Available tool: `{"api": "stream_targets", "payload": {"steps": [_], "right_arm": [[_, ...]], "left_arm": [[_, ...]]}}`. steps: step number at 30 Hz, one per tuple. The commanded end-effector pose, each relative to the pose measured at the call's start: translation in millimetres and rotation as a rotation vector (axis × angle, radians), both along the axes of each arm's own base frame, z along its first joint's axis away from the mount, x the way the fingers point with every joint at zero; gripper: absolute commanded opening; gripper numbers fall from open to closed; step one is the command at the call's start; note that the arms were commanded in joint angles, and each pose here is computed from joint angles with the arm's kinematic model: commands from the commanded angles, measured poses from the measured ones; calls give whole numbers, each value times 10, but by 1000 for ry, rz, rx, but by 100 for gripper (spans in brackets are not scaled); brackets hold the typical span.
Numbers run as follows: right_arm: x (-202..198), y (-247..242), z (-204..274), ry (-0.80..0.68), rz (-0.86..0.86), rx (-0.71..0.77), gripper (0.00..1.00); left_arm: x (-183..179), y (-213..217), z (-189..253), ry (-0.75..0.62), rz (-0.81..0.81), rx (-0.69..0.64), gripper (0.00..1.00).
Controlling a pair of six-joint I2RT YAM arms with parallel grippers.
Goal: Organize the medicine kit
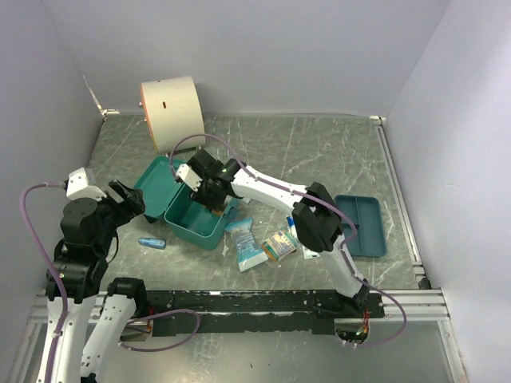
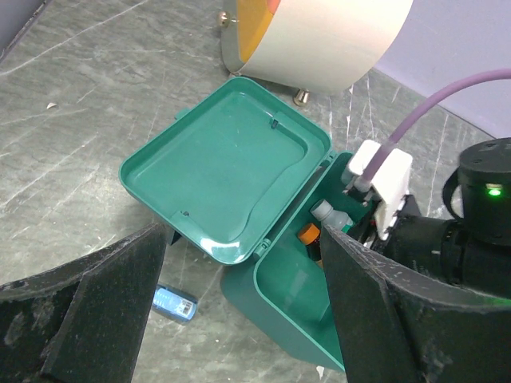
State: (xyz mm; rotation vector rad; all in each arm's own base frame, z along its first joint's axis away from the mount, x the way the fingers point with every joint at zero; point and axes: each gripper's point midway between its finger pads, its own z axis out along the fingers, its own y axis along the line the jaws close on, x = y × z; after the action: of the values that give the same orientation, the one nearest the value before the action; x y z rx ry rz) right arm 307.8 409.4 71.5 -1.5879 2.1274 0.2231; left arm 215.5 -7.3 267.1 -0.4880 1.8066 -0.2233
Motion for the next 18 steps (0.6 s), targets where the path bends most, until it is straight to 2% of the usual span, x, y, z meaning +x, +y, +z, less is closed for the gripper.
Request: {"api": "stream_targets", "payload": {"steps": [1, 5, 10, 15, 18], "right_arm": [[87, 152, 575, -76, -70, 172, 45], [243, 118, 895, -153, -224, 288, 48], [473, -143, 1460, -252, -492, 498, 48], [593, -852, 1606, -299, -791, 571, 49], [576, -1314, 1488, -247, -934, 578, 50]], "left_arm": [[46, -16, 57, -23, -7, 0, 89], [61, -41, 139, -35, -28, 11, 89], [79, -256, 270, -78, -163, 14, 90], [133, -502, 367, -139, -300, -8, 94], [168, -608, 395, -172, -353, -30, 96]]}}
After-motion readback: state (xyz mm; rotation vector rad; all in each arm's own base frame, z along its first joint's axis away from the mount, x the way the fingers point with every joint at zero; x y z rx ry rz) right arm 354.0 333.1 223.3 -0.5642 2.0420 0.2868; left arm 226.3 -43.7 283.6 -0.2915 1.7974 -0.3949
